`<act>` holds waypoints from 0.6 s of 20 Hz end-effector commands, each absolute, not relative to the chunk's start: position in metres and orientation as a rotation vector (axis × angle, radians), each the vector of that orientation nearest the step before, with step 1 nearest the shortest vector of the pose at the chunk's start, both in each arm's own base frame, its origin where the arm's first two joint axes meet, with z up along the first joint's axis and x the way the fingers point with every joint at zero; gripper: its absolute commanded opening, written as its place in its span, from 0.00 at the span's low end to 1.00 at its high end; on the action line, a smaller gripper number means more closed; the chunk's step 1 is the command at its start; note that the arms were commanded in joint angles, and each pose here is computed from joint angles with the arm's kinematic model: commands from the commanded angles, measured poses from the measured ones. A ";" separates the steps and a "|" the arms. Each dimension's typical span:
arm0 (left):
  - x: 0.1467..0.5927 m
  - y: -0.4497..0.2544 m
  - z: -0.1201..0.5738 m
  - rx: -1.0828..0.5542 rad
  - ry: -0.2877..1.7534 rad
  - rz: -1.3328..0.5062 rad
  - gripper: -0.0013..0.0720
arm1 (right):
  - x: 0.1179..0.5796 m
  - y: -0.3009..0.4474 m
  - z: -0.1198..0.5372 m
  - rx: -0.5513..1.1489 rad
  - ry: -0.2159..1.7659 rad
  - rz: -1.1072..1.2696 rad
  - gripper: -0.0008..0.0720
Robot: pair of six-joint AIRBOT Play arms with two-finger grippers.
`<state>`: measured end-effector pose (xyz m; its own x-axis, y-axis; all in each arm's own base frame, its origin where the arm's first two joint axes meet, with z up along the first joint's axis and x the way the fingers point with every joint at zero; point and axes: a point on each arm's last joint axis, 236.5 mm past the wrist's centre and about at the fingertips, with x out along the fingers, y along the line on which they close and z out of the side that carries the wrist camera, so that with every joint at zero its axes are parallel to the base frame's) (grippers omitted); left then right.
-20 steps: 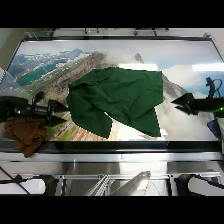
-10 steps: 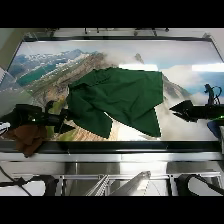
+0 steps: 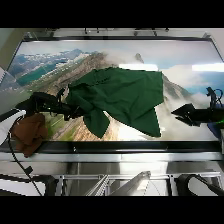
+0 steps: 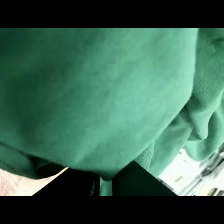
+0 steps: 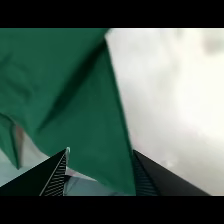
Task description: Fold the shirts.
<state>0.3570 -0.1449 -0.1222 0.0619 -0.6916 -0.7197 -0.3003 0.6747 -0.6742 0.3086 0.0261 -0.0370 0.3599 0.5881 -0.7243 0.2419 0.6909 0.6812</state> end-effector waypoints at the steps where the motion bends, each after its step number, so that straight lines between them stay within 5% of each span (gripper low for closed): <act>1: 0.342 -0.142 -0.114 -0.871 1.597 -0.412 0.10 | 0.282 0.014 -0.070 0.812 1.320 0.140 0.65; 12: 0.310 -0.124 -0.084 -0.990 1.716 -0.530 0.11 | 0.262 0.112 -0.132 0.844 1.485 0.270 0.65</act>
<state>0.3192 -0.1268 -0.0947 -0.0881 -0.7919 -0.6043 -0.3470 0.5930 -0.7266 0.2588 0.0902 -0.1139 0.1318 0.6384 -0.7583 0.3499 0.6858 0.6382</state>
